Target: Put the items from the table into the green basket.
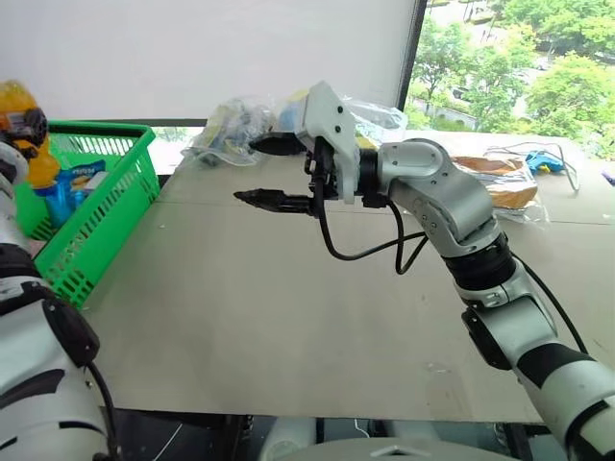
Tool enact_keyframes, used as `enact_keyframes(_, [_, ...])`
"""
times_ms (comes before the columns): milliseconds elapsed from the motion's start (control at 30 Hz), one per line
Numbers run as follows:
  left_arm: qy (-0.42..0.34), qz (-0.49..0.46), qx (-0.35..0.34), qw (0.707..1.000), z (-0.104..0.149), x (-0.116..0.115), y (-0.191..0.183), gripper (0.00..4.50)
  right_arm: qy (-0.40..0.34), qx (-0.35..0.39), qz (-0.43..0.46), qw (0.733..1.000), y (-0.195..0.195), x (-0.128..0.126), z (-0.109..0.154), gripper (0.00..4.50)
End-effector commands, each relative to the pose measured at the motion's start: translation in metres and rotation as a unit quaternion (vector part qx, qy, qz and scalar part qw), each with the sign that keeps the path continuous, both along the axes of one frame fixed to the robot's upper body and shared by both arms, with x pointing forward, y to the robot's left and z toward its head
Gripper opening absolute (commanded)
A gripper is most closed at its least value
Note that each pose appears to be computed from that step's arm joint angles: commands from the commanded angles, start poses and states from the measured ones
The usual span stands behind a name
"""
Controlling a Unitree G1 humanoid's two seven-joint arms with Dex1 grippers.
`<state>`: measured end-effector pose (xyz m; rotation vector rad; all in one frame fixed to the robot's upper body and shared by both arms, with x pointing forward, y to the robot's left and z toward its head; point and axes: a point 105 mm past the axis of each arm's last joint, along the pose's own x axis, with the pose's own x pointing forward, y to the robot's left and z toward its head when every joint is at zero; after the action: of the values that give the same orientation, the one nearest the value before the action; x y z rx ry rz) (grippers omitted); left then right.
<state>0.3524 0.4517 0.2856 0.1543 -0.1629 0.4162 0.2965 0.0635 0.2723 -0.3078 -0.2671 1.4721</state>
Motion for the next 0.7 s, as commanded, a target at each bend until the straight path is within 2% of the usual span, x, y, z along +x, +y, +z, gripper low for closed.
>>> enact_keyframes(33, [-0.048,-0.002,0.039,0.998,0.035,-0.006,-0.003,3.1,-0.025,0.013,-0.008,1.0,-0.002,-0.002,0.013,3.81])
enact_keyframes(300, [-0.032,0.068,0.06,0.995,0.034,-0.015,0.017,3.1,-0.025,0.017,-0.003,1.0,-0.003,-0.004,0.015,3.81])
enact_keyframes(500, [0.027,0.097,0.064,0.993,0.005,-0.021,0.032,3.1,-0.023,0.013,0.004,1.0,-0.003,-0.006,0.011,3.81])
enact_keyframes(567, [0.042,0.112,0.066,0.991,-0.001,-0.027,0.039,4.1,-0.021,0.012,0.005,1.0,-0.004,-0.006,0.01,3.81])
enact_keyframes(600, [0.042,0.118,0.067,0.99,-0.002,-0.029,0.041,4.33,-0.021,0.012,0.004,1.0,-0.004,-0.007,0.01,3.81])
enact_keyframes(700, [-0.004,0.084,0.088,0.993,0.016,-0.023,0.027,4.43,-0.018,0.011,0.003,1.0,-0.005,-0.007,0.008,3.81])
